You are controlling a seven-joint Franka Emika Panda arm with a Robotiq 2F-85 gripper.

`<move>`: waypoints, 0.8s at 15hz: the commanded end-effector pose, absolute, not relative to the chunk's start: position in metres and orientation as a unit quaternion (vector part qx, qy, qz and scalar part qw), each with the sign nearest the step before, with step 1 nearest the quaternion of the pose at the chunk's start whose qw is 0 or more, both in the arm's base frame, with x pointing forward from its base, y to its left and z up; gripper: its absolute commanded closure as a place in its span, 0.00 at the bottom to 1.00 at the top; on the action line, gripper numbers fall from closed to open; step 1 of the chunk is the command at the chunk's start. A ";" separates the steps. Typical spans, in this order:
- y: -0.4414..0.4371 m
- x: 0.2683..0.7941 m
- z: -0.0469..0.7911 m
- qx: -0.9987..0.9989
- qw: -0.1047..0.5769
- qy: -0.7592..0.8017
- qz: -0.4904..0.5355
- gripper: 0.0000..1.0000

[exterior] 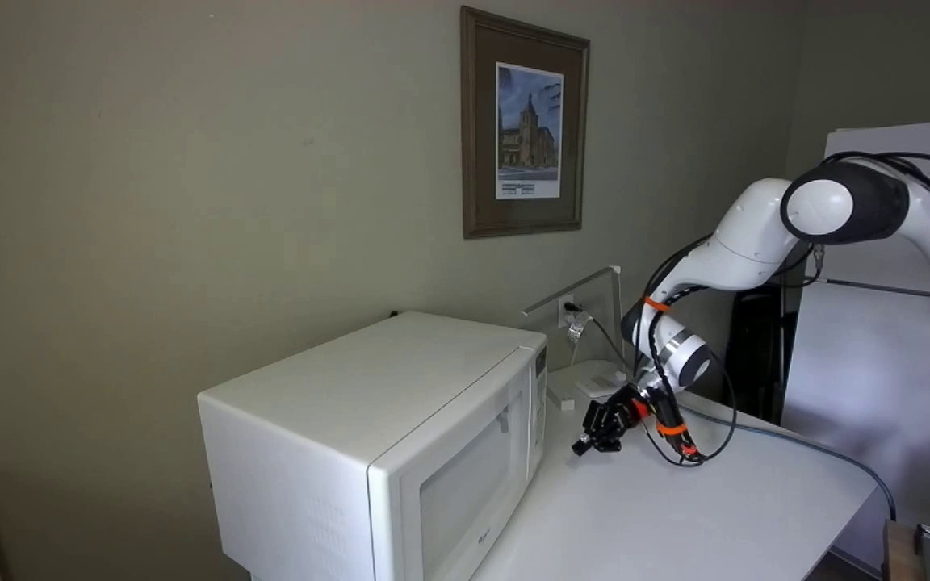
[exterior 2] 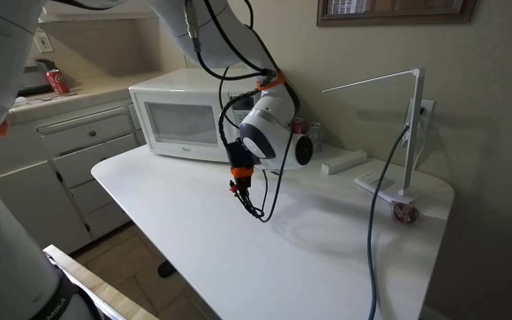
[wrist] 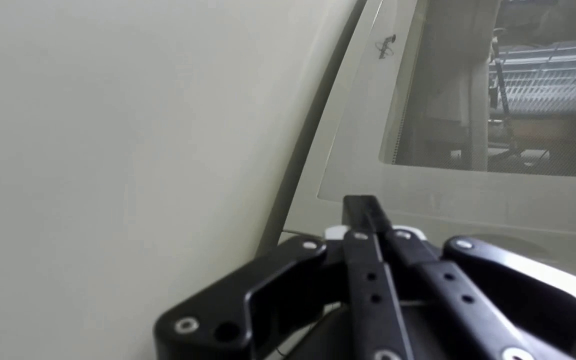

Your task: Press a button on the bottom part of the microwave

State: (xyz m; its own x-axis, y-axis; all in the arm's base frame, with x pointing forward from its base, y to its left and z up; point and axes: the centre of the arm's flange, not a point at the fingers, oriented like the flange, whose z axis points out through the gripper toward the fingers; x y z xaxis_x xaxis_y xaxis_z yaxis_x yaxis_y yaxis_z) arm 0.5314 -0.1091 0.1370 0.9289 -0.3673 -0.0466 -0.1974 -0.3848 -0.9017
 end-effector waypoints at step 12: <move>-0.087 0.581 0.110 -0.784 0.568 0.223 -0.118 1.00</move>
State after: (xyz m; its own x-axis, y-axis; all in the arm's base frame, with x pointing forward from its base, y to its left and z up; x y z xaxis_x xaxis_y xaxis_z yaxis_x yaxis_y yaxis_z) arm 0.5724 -0.0927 0.1179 0.8844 -0.4641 -0.0498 -0.2007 -0.2817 -0.9383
